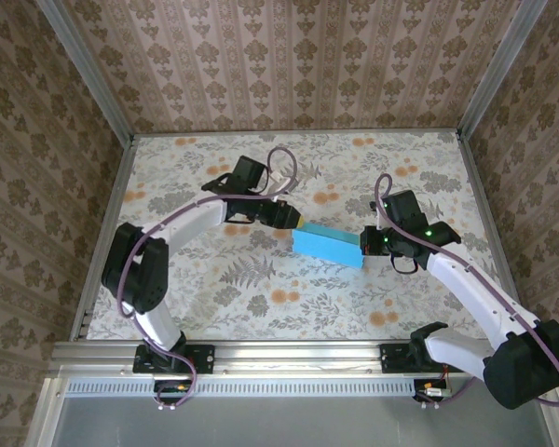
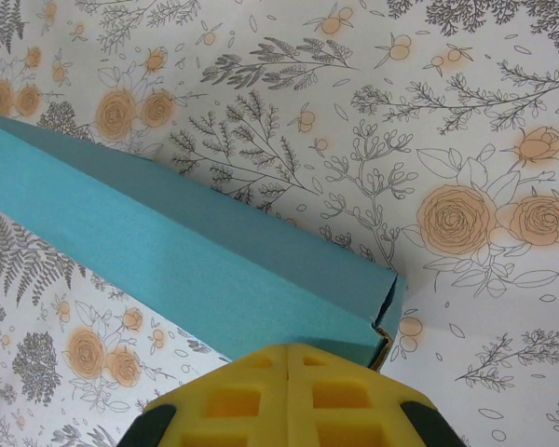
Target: Fold the paper box
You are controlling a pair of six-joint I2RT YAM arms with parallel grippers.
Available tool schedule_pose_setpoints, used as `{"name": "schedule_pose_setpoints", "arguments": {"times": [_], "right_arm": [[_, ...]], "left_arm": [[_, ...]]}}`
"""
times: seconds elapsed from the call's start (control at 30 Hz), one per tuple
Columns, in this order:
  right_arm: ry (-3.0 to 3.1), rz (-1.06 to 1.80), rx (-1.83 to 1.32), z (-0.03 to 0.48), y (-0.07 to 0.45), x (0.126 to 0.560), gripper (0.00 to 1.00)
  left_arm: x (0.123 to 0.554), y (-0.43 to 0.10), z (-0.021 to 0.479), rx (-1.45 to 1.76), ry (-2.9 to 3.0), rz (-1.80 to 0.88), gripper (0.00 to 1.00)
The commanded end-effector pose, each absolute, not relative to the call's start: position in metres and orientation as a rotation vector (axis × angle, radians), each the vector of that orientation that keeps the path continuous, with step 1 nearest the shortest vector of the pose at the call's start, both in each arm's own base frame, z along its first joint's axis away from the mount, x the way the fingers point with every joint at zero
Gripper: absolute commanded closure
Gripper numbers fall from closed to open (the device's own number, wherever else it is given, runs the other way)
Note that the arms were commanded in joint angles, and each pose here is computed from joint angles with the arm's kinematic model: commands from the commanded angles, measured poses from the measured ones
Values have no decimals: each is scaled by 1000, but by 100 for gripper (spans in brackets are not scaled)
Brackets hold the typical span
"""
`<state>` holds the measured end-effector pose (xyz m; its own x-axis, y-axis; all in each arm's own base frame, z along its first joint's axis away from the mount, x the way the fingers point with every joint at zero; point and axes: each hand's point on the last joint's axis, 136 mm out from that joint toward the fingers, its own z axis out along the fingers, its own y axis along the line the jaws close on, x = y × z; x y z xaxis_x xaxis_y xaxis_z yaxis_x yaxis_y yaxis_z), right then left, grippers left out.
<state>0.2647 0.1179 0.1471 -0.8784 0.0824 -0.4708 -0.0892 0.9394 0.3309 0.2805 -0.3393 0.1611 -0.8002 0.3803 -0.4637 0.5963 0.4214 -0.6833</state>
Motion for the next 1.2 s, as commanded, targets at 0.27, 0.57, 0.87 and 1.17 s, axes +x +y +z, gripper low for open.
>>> {"name": "schedule_pose_setpoints", "arguments": {"times": [0.27,0.57,0.87,1.17], "right_arm": [[2623,493,1,145,118,254,100],[2519,647,29,176,124,262,100],[2656,536,105,128,109,249,100],[2683,510,98,118,105,243,100]], "left_arm": [[278,-336,141,891,2507,-1210,81],[274,-335,131,908,2537,-1157,82],[272,-336,125,927,2543,-1128,84],[265,-332,112,936,2551,-1108,87]]}}
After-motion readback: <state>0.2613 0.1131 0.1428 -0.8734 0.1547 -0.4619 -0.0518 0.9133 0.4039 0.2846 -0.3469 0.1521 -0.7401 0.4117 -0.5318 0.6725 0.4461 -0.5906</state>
